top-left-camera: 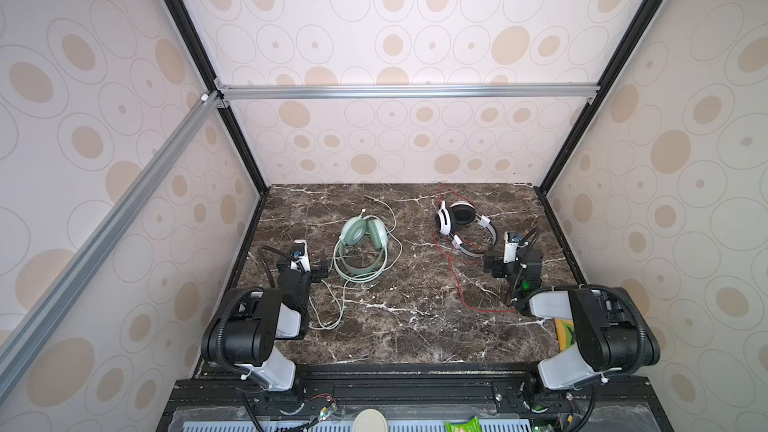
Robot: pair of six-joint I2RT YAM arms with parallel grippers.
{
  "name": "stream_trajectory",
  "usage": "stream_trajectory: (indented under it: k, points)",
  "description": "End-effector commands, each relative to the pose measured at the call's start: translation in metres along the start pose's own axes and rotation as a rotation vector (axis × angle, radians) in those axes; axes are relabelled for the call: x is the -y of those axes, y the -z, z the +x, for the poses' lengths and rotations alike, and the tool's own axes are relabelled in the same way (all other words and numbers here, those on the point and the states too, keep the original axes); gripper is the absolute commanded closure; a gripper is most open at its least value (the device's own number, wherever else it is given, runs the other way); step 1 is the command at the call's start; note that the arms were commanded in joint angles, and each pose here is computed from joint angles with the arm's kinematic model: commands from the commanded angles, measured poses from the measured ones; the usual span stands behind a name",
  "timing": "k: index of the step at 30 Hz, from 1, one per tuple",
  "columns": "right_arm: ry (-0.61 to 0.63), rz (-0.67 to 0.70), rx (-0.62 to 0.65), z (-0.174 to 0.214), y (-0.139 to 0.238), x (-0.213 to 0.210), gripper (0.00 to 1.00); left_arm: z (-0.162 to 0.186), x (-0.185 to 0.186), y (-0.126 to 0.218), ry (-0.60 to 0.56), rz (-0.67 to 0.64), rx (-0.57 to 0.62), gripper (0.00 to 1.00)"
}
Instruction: Wrap the headphones
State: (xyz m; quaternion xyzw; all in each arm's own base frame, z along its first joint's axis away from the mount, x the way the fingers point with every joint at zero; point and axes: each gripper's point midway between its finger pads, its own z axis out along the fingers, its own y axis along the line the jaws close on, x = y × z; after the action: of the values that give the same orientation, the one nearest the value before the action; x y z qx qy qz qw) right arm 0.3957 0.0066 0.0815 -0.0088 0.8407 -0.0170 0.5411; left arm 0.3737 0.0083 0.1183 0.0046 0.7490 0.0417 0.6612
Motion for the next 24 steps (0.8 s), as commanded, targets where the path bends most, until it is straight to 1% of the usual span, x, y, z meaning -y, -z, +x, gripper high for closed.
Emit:
stream_trajectory:
  k: [1, 24]
  points:
    - [0.018, -0.017, 0.01, -0.0038, -0.0006, -0.0049, 0.0, -0.0121, -0.0015, -0.0031, -0.001, -0.002, 0.035, 0.02]
    - [0.038, -0.008, 0.018, -0.0042, 0.0008, -0.0074, 0.0, -0.0102, -0.0013, -0.0061, -0.002, -0.003, 0.023, 0.02]
